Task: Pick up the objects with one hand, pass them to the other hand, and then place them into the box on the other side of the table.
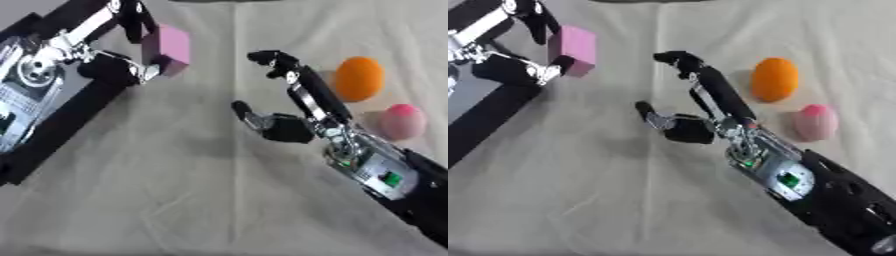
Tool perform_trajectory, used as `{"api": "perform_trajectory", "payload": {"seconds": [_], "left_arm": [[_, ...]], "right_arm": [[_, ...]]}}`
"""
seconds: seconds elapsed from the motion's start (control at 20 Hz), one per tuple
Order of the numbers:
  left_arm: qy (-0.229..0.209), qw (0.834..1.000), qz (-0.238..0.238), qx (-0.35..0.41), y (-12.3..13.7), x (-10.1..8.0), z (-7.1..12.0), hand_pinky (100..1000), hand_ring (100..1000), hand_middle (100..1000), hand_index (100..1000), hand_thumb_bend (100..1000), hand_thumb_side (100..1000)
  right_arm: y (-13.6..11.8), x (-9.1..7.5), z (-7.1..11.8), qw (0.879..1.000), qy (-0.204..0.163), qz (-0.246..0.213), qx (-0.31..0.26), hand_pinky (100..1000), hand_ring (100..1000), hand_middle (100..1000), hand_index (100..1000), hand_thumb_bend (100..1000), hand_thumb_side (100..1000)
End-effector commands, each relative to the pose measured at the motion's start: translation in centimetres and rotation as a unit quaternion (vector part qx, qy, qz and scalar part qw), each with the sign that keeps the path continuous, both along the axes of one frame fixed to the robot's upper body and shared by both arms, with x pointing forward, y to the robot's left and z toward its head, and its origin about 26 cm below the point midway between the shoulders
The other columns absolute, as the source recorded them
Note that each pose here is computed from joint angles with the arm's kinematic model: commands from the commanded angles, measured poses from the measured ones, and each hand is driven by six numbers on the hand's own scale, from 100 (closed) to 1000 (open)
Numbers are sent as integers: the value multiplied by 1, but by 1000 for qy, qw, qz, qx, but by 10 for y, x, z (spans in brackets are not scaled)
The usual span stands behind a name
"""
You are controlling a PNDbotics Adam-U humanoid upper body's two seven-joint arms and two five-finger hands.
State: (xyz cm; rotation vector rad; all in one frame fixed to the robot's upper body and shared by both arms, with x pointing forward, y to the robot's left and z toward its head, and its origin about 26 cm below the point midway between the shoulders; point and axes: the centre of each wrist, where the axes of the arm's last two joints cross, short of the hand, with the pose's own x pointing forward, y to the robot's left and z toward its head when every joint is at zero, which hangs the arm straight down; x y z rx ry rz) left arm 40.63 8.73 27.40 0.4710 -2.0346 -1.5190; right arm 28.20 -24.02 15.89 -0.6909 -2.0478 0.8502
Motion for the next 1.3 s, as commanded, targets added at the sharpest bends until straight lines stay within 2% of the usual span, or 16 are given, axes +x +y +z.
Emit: {"api": "perform_trajectory", "payload": {"seconds": [0.05,0.85,1.3], "left_arm": [[-20,1000,15,-4,15,-1,15,720,506,401,436,217,100],[-36,993,112,-31,79,8,21,715,507,401,435,242,100],[-22,983,178,-52,125,10,20,721,503,399,433,213,100]], "right_arm": [[-4,-2,9,1000,-17,-4,-6,764,877,848,901,354,530],[-7,-3,6,1000,-18,-21,-10,764,875,847,900,356,532],[-8,-3,5,999,-20,-28,-9,763,875,848,900,357,533]]}}
